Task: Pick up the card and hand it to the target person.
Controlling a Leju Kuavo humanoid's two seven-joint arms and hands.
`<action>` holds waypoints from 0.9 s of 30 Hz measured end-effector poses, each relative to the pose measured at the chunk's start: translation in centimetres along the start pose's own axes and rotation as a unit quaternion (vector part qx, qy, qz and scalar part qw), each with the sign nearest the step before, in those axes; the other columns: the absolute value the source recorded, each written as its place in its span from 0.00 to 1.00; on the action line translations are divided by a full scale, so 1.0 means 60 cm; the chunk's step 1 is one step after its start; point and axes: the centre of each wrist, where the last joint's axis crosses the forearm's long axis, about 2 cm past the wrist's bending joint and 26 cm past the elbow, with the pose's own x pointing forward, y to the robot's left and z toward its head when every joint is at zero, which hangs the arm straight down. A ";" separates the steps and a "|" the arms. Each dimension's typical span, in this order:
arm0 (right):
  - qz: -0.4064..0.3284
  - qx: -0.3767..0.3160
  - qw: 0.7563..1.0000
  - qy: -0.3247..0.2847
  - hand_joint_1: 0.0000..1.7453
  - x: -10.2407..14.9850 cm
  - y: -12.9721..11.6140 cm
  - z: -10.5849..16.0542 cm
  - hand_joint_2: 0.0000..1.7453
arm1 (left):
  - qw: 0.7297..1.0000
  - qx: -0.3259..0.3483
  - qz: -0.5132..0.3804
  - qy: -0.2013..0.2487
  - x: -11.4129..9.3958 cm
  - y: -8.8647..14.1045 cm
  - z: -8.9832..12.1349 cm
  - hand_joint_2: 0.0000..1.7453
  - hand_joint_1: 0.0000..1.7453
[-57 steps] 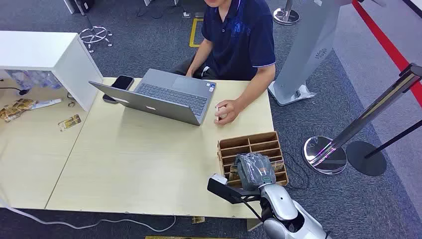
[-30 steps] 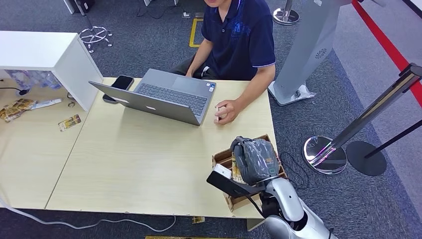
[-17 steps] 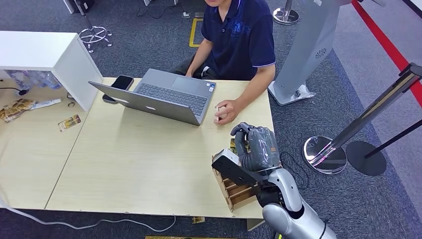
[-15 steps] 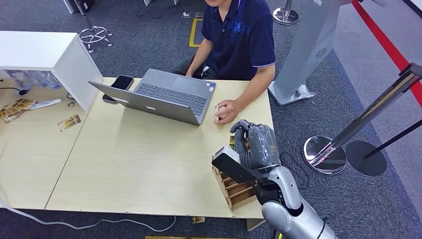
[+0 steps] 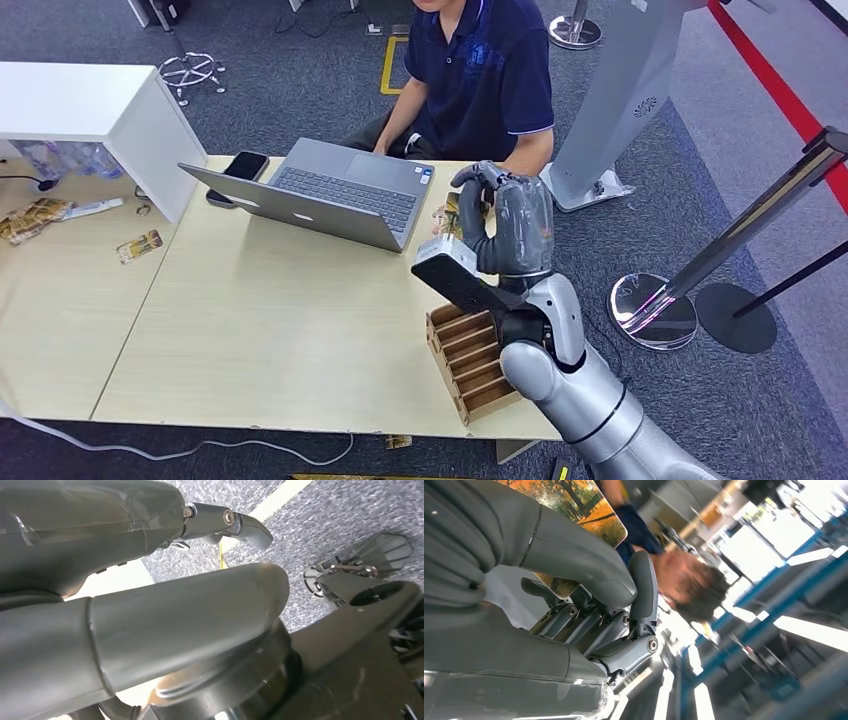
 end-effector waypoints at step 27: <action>0.164 0.055 0.984 0.041 0.97 -0.075 0.036 0.048 1.00 | 1.000 0.002 -0.017 0.002 0.022 -0.007 0.003 0.00 0.00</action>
